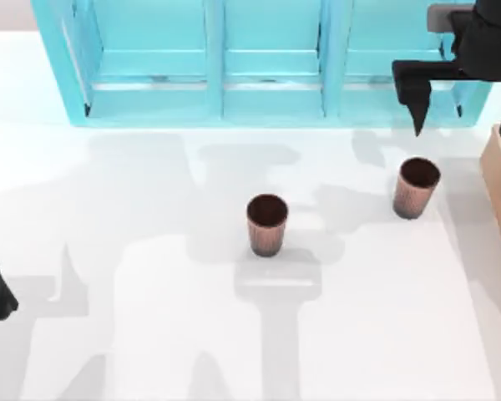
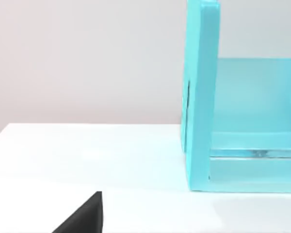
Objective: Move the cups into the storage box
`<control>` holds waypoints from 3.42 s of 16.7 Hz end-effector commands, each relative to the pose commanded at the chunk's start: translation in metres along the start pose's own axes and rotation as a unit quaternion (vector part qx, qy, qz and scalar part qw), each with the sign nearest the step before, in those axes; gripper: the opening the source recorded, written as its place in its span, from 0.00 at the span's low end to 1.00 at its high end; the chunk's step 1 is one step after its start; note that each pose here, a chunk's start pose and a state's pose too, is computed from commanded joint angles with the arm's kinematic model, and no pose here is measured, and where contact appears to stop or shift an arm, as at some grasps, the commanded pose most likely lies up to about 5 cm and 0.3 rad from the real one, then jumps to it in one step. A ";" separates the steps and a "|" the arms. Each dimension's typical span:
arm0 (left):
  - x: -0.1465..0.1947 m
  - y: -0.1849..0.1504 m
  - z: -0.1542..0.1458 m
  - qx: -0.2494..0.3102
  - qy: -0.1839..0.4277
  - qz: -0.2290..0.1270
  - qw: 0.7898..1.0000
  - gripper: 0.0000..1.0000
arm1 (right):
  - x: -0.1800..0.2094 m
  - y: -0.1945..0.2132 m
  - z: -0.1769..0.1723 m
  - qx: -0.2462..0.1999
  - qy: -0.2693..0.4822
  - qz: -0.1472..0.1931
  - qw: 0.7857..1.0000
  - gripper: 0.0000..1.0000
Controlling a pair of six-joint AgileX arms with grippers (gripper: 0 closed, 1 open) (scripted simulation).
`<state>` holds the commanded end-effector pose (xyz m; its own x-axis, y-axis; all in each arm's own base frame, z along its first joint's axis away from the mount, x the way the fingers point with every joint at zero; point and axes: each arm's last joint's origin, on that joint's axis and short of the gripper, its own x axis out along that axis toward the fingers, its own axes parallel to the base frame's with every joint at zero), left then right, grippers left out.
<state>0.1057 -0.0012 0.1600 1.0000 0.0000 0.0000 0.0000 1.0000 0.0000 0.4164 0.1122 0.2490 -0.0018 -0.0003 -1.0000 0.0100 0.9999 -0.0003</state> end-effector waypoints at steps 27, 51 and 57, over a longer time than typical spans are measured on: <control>0.000 0.000 0.000 0.000 0.000 0.000 1.000 1.00 | 0.100 0.000 0.000 0.000 0.000 0.000 1.000 0.77; 0.000 0.000 0.000 0.000 0.000 0.000 1.000 1.00 | 0.063 0.005 0.000 -0.034 -0.021 0.014 0.999 0.00; 0.000 0.000 0.000 0.000 0.000 0.000 1.000 1.00 | 0.010 -0.064 0.003 -0.020 -0.021 0.004 1.000 0.00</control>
<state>0.1057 -0.0012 0.1600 1.0000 0.0000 0.0000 0.0000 1.0000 0.0000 0.4186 0.0483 0.2394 0.0392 0.0088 -0.9992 -0.0308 0.9995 0.0076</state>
